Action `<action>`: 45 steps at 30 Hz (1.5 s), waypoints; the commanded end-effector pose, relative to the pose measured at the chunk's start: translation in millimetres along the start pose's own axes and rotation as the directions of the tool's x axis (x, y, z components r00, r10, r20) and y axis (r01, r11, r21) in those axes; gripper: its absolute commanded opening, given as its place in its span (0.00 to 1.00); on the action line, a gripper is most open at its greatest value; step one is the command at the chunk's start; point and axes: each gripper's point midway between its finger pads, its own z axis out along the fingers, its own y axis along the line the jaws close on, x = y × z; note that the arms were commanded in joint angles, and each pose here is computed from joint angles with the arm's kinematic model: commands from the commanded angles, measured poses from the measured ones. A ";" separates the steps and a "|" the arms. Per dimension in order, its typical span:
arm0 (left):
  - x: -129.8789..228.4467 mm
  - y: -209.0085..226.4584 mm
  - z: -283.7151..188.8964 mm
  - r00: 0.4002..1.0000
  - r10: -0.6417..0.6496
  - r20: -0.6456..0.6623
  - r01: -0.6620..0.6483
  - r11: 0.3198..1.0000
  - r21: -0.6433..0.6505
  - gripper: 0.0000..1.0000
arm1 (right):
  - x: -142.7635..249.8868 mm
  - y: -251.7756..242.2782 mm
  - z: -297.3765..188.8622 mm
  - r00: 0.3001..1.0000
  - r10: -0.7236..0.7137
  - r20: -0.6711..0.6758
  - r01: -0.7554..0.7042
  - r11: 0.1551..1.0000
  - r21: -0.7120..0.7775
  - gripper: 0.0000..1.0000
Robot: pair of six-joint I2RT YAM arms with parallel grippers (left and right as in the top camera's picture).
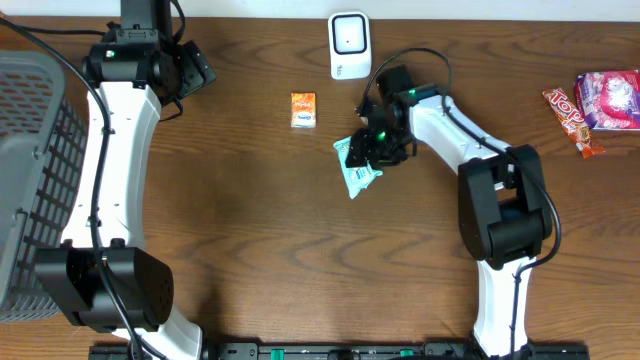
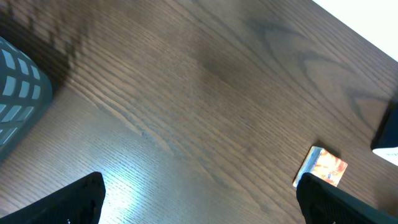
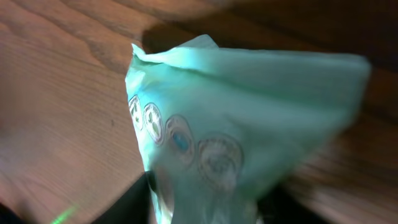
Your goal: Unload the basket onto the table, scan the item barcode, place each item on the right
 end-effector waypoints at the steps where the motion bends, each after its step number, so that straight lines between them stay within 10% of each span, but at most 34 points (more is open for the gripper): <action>1: -0.7 2.8 1.9 1.000 0.005 0.005 -0.005 1.000 -0.017 0.98 | 10.1 11.6 16.2 0.999 0.030 -0.034 -0.031 0.999 -0.031 0.11; 12: -0.7 2.8 1.9 1.000 0.005 0.005 -0.005 1.000 -0.017 0.98 | -106.9 35.3 -69.0 0.939 0.069 0.337 -0.038 0.995 -0.096 0.01; 20: -0.6 2.9 1.9 1.000 0.005 0.004 -0.005 1.000 -0.017 0.98 | -206.0 16.6 -145.9 0.647 0.296 0.703 -0.185 0.955 -0.232 0.01; 34: -0.7 2.8 1.9 1.000 0.005 0.005 -0.005 1.000 -0.017 0.98 | -235.8 28.7 -103.6 0.643 0.368 0.672 -0.076 0.903 -0.423 0.01; 45: -0.7 2.8 1.9 1.000 0.005 0.005 -0.005 1.000 -0.017 0.98 | -220.1 -13.3 -265.7 0.476 0.282 0.833 -0.046 0.954 -0.297 0.01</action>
